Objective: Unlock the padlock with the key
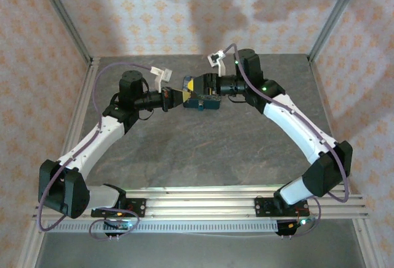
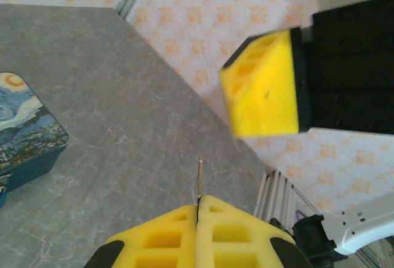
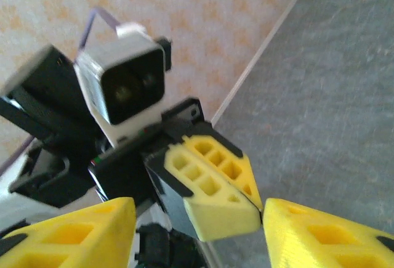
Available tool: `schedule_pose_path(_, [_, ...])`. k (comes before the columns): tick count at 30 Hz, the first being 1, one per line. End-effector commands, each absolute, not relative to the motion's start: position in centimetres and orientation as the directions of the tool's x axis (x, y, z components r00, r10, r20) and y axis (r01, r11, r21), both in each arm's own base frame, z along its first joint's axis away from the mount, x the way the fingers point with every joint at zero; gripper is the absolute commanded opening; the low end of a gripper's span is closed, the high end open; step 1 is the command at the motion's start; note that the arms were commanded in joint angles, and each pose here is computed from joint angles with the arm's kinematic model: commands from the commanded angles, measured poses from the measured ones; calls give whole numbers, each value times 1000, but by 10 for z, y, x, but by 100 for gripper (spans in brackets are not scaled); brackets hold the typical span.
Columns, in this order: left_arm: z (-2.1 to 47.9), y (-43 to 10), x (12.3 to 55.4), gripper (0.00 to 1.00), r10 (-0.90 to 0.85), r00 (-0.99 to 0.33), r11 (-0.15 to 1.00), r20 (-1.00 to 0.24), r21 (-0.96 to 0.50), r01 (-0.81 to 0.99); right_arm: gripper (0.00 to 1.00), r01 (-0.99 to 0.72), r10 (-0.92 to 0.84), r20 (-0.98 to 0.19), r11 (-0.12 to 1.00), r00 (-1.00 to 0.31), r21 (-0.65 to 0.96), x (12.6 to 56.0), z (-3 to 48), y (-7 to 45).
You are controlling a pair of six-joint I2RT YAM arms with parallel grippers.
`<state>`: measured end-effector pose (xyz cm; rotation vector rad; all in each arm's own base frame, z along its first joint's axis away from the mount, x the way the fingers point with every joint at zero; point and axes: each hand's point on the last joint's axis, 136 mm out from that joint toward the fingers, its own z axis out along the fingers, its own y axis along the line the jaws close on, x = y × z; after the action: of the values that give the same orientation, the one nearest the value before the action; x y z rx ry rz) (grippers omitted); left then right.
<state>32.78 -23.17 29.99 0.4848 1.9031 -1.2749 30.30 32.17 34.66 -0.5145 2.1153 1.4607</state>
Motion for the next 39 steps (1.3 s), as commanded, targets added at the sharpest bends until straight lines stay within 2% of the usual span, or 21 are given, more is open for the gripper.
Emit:
schedule_pose_path(1, [326,-237,315,0,-88,-562,357,-822,-553,753,54,-585,-71,-595,303,-801,752,288,340,324])
schedule_pose_path(4, [330,-237,308,0,-83,-558,338,-826,-550,764,53,-596,-46,-614,305,-788,742,289,341,322])
schedule_pose_path(9, [335,-238,304,0,-98,-554,318,-827,-553,770,44,-612,-29,-626,250,-780,751,285,343,326])
schedule_pose_path(16, [336,-244,299,0,-71,-561,286,-825,-556,781,20,-612,-31,-623,231,-782,756,283,343,330])
schedule_pose_path(18, [333,-246,298,0,-56,-571,283,-819,-562,777,18,-612,-23,-625,231,-781,756,283,345,329])
schedule_pose_path(19, [331,-246,299,0,-51,-575,286,-816,-564,775,19,-610,-20,-623,233,-782,757,284,345,329])
schedule_pose_path(22, [327,-245,300,0,-46,-582,300,-812,-567,767,36,-601,-9,-617,242,-787,762,286,346,328])
schedule_pose_path(24, [325,-244,300,0,-43,-585,309,-810,-568,763,42,-594,12,-616,250,-787,764,288,349,324])
schedule_pose_path(28, [321,-243,300,0,-29,-588,324,-808,-564,759,42,-581,63,-609,237,-791,779,295,357,315])
schedule_pose_path(39, [327,-244,298,0,-37,-585,303,-810,-567,766,39,-584,16,-599,205,-800,785,286,350,326])
